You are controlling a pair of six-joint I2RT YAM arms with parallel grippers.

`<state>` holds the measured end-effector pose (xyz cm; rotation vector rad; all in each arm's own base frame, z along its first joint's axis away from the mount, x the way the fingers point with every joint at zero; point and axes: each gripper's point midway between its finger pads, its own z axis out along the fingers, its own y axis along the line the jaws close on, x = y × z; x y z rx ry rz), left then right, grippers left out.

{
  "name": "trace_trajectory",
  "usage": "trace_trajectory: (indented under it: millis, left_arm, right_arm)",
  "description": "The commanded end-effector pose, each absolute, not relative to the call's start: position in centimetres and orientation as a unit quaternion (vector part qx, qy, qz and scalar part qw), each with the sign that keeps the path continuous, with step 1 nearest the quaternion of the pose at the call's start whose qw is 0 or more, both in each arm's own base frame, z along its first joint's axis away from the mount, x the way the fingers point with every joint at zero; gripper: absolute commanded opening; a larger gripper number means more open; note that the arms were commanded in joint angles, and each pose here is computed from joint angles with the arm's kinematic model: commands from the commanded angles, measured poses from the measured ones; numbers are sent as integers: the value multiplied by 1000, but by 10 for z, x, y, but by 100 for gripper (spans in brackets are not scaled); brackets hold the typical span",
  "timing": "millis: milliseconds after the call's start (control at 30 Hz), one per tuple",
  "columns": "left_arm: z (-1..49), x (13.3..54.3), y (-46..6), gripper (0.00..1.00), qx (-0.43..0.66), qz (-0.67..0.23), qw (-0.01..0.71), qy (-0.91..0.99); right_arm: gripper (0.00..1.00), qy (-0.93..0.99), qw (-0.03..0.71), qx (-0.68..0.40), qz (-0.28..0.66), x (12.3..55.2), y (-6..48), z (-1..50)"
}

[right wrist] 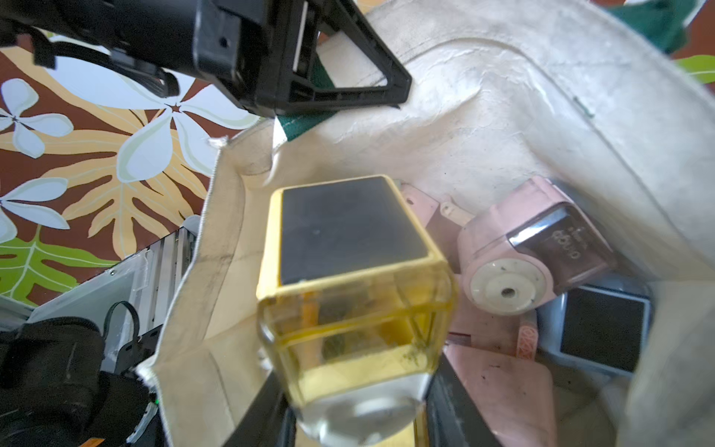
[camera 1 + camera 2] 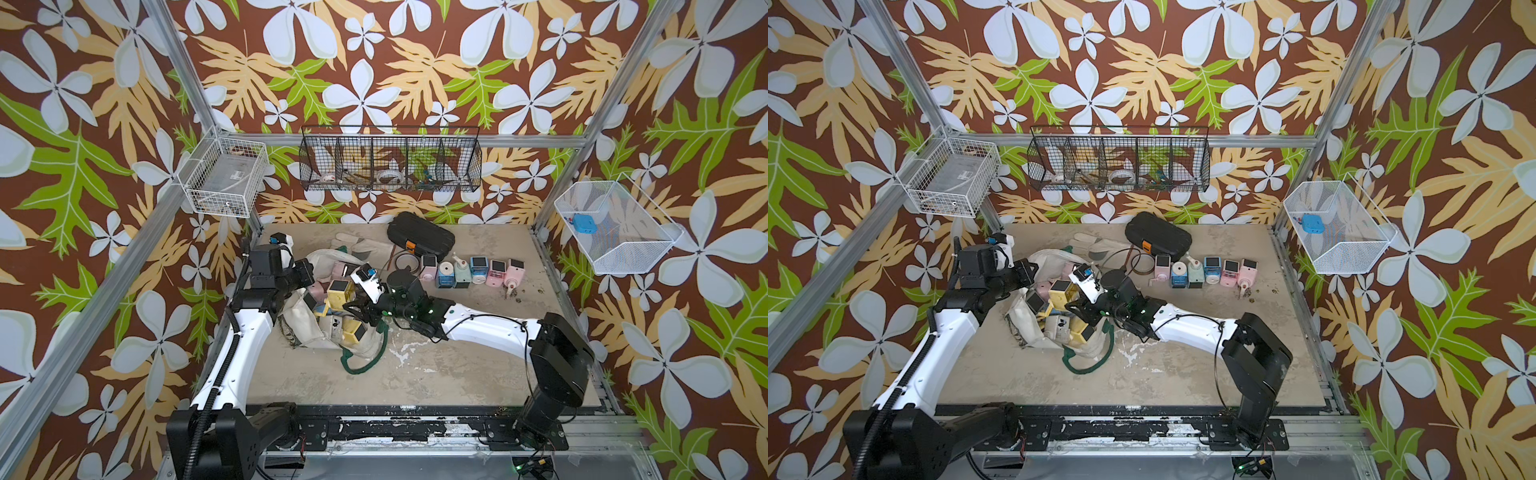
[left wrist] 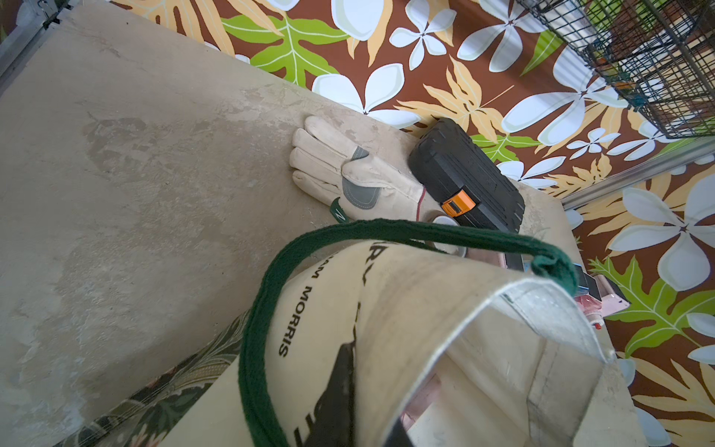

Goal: Take out the pencil sharpeners from the tote bags
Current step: Pick up the pencil sharpener from the canvas bag, then place the pencil sharpener at the center of the board.

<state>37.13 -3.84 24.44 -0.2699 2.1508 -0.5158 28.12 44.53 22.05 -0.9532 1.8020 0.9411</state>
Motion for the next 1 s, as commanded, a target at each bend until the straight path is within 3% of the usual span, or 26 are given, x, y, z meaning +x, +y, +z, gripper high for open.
trace_trajectory:
  millis: [0, 333, 500, 733, 967]
  left_arm:
    - [260, 377, -46, 0, -97, -234, 462, 850]
    - [259, 377, -46, 0, -98, -234, 460, 851]
    - [260, 377, -46, 0, -96, -235, 461, 851]
    - [260, 377, -47, 0, -95, -237, 460, 851]
    - [261, 377, -48, 0, -94, -238, 461, 850]
  right_arm:
    - [25, 714, 464, -368, 373, 281, 432, 246]
    - [25, 690, 530, -343, 354, 259, 370, 301]
    - [25, 698, 565, -286, 334, 274, 320, 310]
    - [27, 746, 586, -163, 271, 318, 255, 272]
    - [26, 790, 568, -115, 202, 346, 239, 206]
